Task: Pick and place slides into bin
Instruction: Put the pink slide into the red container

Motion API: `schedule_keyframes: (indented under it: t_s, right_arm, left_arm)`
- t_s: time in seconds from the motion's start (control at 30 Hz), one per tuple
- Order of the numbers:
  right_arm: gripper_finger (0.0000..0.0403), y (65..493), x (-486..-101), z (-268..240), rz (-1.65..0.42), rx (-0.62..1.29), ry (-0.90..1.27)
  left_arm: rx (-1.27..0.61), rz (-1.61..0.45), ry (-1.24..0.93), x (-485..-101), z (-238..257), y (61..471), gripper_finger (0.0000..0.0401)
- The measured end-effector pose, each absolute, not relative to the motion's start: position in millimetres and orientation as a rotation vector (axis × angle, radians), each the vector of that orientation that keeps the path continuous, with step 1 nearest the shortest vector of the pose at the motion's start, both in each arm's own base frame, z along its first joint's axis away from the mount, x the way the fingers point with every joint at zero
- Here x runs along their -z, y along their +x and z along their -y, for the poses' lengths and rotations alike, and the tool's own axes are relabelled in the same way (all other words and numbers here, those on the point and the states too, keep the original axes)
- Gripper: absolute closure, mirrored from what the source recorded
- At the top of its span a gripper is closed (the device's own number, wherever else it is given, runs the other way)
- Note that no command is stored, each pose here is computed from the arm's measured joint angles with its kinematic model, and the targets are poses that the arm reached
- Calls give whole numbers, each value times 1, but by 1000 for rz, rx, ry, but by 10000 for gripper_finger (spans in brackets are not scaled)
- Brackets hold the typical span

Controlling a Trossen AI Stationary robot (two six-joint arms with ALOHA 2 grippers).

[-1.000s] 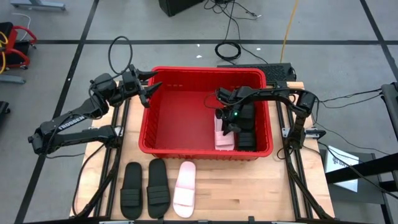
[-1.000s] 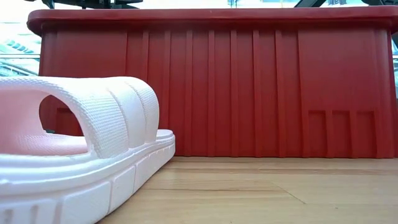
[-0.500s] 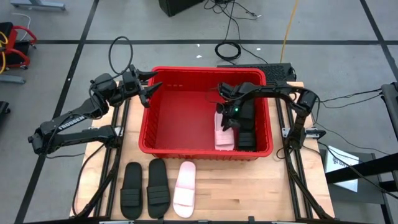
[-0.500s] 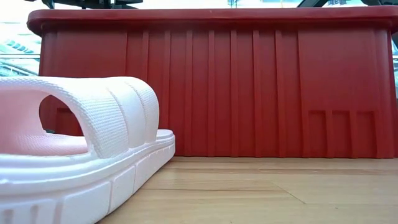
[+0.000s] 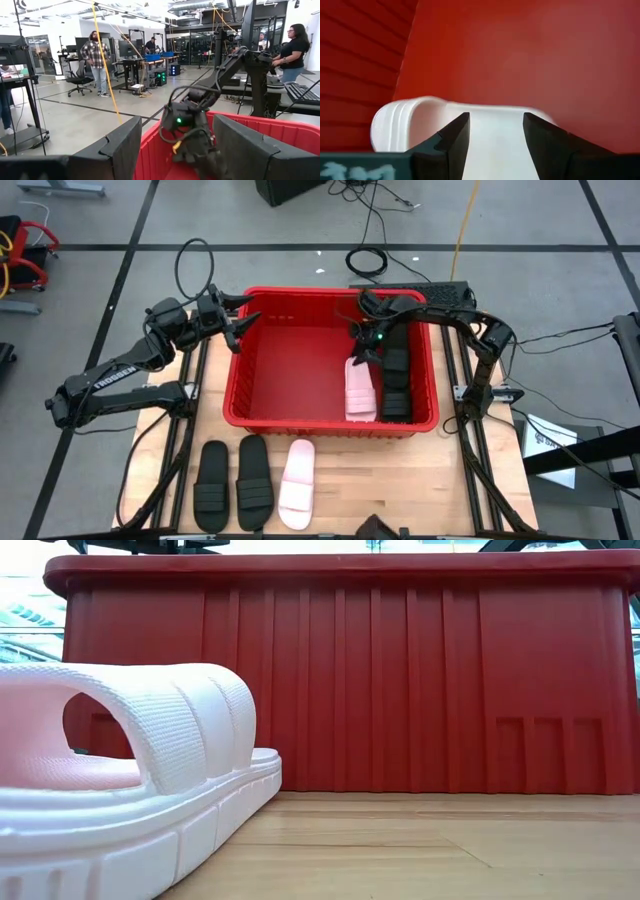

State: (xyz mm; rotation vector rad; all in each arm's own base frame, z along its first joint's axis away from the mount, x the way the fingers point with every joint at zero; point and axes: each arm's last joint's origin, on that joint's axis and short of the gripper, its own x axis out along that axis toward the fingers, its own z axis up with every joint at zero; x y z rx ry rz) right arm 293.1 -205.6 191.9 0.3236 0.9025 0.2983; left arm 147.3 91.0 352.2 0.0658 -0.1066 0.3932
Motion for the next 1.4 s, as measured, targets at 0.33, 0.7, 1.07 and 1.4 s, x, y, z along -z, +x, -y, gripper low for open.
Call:
schedule_keyframes:
  t_s: [0.33,0.7,1.07,1.4]
  right_arm:
    - [233,300,-235,236,-675,-144,246]
    - [236,295,-322,212,-348,-94,87]
    - [238,298,-372,145,-206,-240,-28]
    - [238,313,-378,88,-200,-414,-9]
  left_arm:
    - [-402,82,76,-350,-91,147,151]
    - [-398,60,53,-347,-91,148,151]
    - [-212,69,52,-349,-78,151,151]
    - [-27,118,73,-357,-48,146,151]
